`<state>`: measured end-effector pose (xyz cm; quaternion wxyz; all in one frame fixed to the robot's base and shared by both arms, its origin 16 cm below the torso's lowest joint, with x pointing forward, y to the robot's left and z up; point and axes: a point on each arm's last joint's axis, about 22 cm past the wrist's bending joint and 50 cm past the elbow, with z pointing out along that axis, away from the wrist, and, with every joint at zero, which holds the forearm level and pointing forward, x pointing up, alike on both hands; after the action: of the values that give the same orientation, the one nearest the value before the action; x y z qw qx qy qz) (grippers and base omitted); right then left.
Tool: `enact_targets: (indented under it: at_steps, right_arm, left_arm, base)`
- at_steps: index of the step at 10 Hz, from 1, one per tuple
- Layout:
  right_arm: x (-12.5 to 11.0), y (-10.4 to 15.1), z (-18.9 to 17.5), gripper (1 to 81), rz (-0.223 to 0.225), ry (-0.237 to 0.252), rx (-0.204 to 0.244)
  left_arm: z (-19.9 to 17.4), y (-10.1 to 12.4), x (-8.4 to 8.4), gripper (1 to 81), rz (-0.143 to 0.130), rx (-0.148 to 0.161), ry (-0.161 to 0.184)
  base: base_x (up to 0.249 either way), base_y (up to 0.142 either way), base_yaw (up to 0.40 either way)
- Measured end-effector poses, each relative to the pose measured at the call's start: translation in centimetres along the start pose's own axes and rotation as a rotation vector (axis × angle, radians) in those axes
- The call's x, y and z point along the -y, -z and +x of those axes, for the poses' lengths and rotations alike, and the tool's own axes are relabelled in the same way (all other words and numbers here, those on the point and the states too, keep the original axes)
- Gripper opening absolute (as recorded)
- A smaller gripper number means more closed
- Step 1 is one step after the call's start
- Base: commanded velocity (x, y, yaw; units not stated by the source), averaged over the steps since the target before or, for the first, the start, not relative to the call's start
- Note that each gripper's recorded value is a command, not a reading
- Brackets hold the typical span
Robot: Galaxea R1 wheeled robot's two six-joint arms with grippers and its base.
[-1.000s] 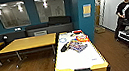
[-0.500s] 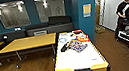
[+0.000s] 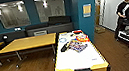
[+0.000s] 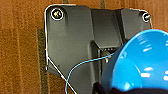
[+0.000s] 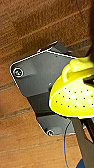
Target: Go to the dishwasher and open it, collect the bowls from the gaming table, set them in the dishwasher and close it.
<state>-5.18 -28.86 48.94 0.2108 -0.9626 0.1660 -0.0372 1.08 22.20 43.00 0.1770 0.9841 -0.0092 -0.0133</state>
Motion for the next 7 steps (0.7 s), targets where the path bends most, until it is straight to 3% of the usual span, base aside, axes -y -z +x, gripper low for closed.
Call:
enact_targets:
  at_steps: [2, 5, 7]
  right_arm:
    - [0.2, 0.0, -0.1, 1.0, 0.003, -0.001, 0.001]
    - [0.2, 0.0, -0.2, 1.0, 0.003, 0.000, 0.001]
    - [0.1, 0.0, -0.1, 1.0, 0.003, 0.001, 0.000]
  left_arm:
    - [-0.1, 1.6, 0.5, 1.0, -0.040, -0.011, 0.005]
    - [-0.6, 3.7, 3.3, 1.0, -0.033, -0.021, 0.023]
    - [-0.9, 3.3, 1.9, 1.0, -0.055, -0.021, 0.030]
  base:
    - [0.000, 0.000, 0.000]
    - [0.000, 0.000, 0.000]
    - [0.000, 0.000, 0.000]
